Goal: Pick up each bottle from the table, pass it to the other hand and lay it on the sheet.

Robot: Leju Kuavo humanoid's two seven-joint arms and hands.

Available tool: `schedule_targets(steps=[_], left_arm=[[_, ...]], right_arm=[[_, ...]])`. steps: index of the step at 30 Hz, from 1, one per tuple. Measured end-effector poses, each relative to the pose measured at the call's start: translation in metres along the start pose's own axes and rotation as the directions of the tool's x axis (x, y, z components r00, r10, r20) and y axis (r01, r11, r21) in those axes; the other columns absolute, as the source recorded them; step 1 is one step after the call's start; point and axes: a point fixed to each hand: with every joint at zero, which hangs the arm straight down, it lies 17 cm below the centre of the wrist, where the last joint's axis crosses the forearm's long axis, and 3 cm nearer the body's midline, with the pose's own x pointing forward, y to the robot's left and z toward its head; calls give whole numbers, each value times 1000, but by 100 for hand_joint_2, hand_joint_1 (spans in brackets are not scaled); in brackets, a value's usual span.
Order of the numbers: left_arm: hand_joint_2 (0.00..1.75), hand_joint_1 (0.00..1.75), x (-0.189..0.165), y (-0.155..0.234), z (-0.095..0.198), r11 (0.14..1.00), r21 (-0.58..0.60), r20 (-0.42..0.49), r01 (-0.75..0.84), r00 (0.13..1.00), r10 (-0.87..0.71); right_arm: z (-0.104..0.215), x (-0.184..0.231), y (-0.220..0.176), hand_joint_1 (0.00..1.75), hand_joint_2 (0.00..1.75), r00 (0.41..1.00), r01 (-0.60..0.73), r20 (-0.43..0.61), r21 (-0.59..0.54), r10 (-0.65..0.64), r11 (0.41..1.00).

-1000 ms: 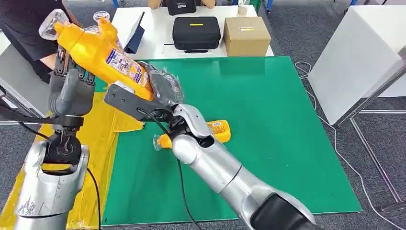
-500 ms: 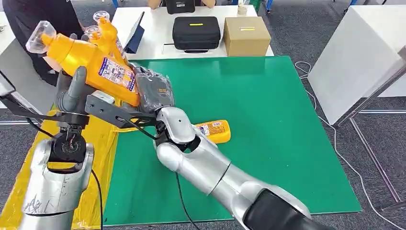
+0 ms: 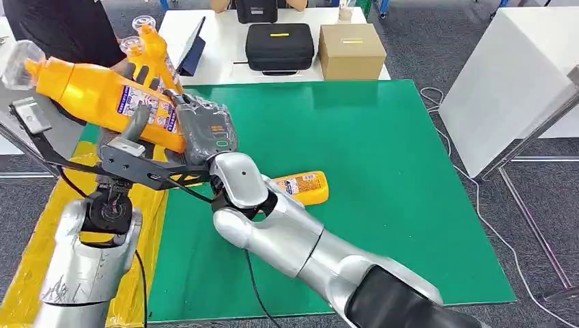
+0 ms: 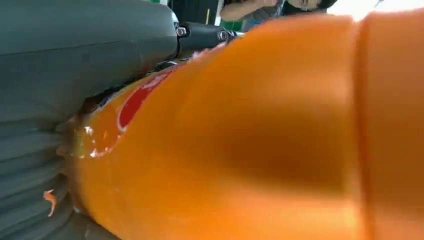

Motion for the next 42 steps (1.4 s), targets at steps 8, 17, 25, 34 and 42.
schedule_targets(steps=[8,17,25,34,42], left_arm=[[175,0,-12,5,-2,999,13,-36,38,999,-38],[175,0,-7,20,5,997,61,-2,38,999,-38],[175,0,-2,28,7,996,78,14,34,999,-35],[175,0,2,37,11,995,96,21,40,999,-42],[175,175,2,39,12,994,98,23,39,999,-42]], right_arm=[[1,-2,3,175,175,999,-36,-3,6,36,999],[6,-3,16,175,175,999,-36,4,39,36,999],[8,-6,27,175,175,1000,-23,-4,68,23,997],[12,-11,37,175,175,1000,-25,-12,94,26,995],[13,-11,41,175,175,1000,-22,-11,106,23,994]])
